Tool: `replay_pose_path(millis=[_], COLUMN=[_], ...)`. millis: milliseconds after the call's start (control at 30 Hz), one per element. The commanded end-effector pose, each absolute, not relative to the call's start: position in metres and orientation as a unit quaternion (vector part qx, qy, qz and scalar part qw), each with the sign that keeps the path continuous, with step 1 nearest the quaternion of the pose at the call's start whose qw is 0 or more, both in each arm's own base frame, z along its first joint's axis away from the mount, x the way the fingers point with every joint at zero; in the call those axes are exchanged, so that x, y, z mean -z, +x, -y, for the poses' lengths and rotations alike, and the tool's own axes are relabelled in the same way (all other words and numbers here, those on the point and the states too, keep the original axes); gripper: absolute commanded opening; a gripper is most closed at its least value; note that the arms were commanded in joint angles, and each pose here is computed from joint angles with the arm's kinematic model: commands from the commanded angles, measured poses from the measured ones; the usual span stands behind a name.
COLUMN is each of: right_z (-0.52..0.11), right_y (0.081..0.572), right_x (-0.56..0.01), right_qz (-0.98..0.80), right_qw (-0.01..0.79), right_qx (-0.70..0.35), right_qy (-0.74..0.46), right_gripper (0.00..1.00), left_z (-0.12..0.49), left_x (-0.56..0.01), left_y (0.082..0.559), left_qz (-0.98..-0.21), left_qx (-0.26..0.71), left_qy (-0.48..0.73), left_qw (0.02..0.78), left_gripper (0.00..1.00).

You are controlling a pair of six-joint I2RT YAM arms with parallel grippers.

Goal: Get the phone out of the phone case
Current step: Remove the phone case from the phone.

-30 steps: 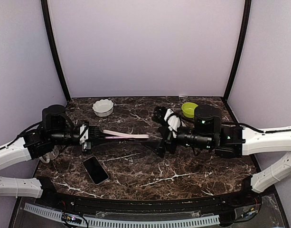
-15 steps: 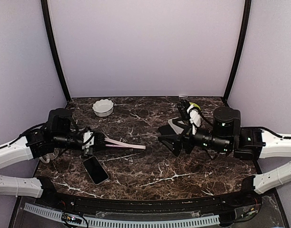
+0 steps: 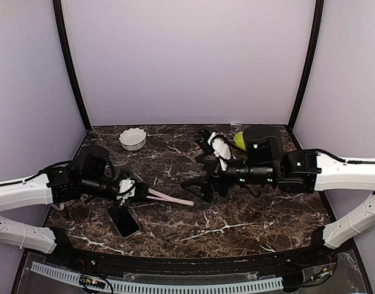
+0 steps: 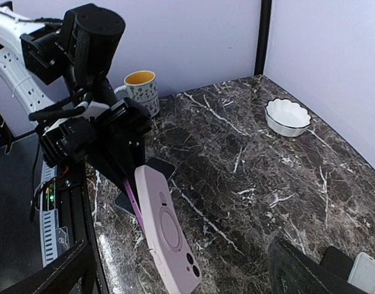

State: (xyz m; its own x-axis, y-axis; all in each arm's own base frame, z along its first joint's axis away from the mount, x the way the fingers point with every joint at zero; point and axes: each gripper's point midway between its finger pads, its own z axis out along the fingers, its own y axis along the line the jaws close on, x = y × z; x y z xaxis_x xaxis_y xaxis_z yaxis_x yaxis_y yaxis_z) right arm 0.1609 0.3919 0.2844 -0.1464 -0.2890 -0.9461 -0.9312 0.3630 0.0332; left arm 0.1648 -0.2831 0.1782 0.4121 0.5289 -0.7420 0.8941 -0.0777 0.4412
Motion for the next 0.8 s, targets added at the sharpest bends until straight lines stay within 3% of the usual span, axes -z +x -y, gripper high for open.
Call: replay_pose_path(millis=[0, 767], right_z=[-0.414, -0.504], right_y=[0.146, 0.172], right_x=[-0.278, -0.231], right_qz=[-0.655, -0.674], right_qw=[0.431, 0.358], right_qx=[-0.365, -0.338], right_qy=[-0.502, -0.551], right_gripper=[0.99, 0.82], left_z=[0.294, 0.294], left_x=[-0.204, -0.198], left_y=[0.173, 0.156], left_qz=[-0.469, -0.412], left_qx=[0.189, 0.211], left_qy=[0.701, 0.708], left_qw=[0.503, 0.533], left_gripper=[0.00, 0.00])
